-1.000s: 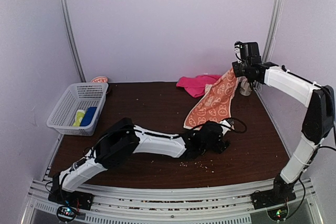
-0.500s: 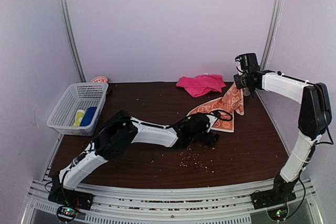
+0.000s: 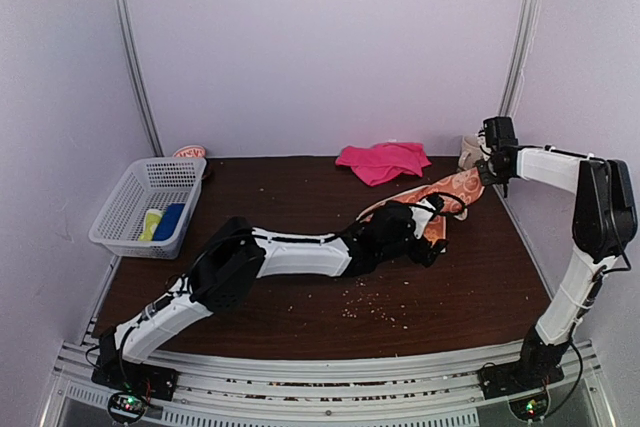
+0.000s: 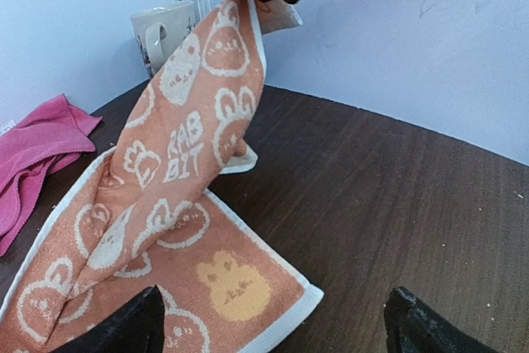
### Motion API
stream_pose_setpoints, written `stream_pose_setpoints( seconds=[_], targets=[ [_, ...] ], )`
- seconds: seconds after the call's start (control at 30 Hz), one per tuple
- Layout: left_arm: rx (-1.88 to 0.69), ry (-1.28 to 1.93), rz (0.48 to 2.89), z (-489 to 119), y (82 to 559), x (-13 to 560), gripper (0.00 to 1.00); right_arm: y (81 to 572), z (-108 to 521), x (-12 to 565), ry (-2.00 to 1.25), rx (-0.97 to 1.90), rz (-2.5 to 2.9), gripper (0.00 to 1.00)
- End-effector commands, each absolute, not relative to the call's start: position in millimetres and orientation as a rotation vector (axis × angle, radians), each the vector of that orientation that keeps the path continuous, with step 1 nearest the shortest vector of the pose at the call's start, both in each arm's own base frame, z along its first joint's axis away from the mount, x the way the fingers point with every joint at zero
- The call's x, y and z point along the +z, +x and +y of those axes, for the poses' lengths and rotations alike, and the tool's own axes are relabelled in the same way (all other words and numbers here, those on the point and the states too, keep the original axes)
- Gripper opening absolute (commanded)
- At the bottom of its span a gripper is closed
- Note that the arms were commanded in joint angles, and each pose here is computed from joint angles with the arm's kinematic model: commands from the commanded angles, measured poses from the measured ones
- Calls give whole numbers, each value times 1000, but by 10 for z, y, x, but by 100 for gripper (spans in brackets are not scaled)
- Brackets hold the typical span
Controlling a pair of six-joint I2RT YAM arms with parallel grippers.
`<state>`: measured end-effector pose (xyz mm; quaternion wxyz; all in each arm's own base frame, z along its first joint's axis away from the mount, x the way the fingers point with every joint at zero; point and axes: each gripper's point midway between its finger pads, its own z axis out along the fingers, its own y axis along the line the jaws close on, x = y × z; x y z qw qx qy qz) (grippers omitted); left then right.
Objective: Roll the towels
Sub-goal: Put down the towel at the center of the board, then adjust the towel at the center of the board.
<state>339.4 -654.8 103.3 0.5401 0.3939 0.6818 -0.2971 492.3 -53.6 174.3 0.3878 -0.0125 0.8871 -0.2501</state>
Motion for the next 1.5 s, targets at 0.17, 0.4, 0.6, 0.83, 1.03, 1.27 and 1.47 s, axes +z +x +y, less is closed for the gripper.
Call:
stream_pose_setpoints(
  seconds=[0.17, 0.4, 0.6, 0.83, 1.03, 1.27, 1.47],
  targets=[
    [-668, 734, 1685, -6479, 3732, 729, 89, 4824, -480, 1588, -93, -567, 2303, 0],
    [-692, 642, 1806, -6297, 3941, 479, 86, 4851, -229, 1457, -158, -455, 2322, 0],
    [-767, 592, 1972, -6052, 4018, 199, 84, 4849, -106, 1536, -182, -426, 2294, 0],
    [-766, 558, 2155, -5626, 3963, 60, 85, 4840, -45, 1590, -198, -390, 2283, 0],
    [-629, 557, 2231, -5012, 3939, 70, 86, 4795, 89, 1690, -278, -336, 2275, 0],
    [-363, 665, 2189, -4460, 3907, 255, 88, 4589, 606, 1622, -571, -188, 2281, 0],
    [-441, 839, 1974, -4473, 3686, 798, 98, 4611, 725, 1496, -597, -273, 2299, 0]
  ],
)
